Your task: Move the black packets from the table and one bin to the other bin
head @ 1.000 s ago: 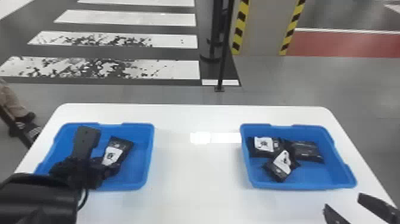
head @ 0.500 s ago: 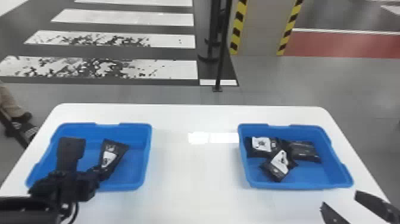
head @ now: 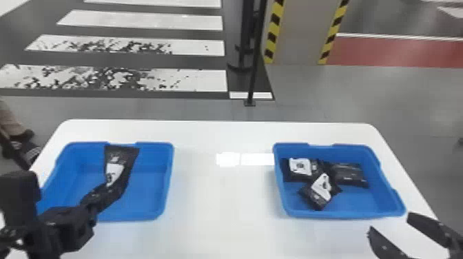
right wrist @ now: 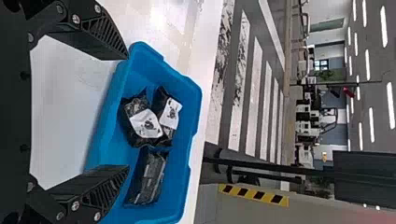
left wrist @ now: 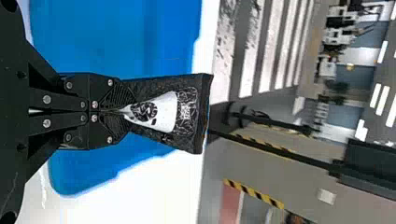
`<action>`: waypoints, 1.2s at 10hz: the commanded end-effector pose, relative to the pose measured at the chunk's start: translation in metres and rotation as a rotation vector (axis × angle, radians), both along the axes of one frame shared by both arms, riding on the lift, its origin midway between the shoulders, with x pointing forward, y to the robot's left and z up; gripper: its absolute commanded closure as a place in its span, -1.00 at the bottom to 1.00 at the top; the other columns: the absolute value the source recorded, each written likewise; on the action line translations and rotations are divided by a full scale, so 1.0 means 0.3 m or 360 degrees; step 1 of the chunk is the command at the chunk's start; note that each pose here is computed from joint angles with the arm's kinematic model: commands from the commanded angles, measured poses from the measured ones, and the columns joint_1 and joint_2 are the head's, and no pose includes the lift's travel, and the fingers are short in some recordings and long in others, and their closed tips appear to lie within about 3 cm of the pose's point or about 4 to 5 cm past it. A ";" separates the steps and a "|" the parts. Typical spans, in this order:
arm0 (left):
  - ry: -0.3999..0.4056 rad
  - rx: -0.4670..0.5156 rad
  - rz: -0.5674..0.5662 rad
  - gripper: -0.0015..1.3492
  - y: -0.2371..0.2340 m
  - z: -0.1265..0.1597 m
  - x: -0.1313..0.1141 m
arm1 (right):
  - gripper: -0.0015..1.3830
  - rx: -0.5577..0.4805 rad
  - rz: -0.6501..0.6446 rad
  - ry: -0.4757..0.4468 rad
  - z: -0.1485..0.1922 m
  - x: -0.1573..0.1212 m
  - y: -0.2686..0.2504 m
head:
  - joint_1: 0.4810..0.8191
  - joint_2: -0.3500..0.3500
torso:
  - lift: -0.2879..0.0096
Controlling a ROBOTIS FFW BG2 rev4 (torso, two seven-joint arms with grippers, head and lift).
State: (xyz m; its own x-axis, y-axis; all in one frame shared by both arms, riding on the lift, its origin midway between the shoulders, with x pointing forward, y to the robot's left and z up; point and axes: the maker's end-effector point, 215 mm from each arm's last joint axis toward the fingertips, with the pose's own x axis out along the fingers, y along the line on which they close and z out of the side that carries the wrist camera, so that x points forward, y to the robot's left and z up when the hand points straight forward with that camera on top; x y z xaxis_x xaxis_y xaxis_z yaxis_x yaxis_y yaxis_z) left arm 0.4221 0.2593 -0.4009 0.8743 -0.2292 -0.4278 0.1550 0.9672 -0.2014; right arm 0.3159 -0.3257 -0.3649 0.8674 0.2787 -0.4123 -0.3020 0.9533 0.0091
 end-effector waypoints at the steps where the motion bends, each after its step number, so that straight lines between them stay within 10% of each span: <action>1: -0.0116 -0.0151 -0.0095 0.80 -0.122 0.108 -0.013 | -0.71 0.0046 0.0039 -0.0018 0.028 0.040 0.023 | 0.27 -0.29 | 0.20; 12: -0.0404 -0.0465 -0.0487 0.80 -0.564 0.363 0.002 | -0.71 0.0609 0.0703 -0.0239 0.401 0.445 0.720 | 0.27 -0.17 | 0.20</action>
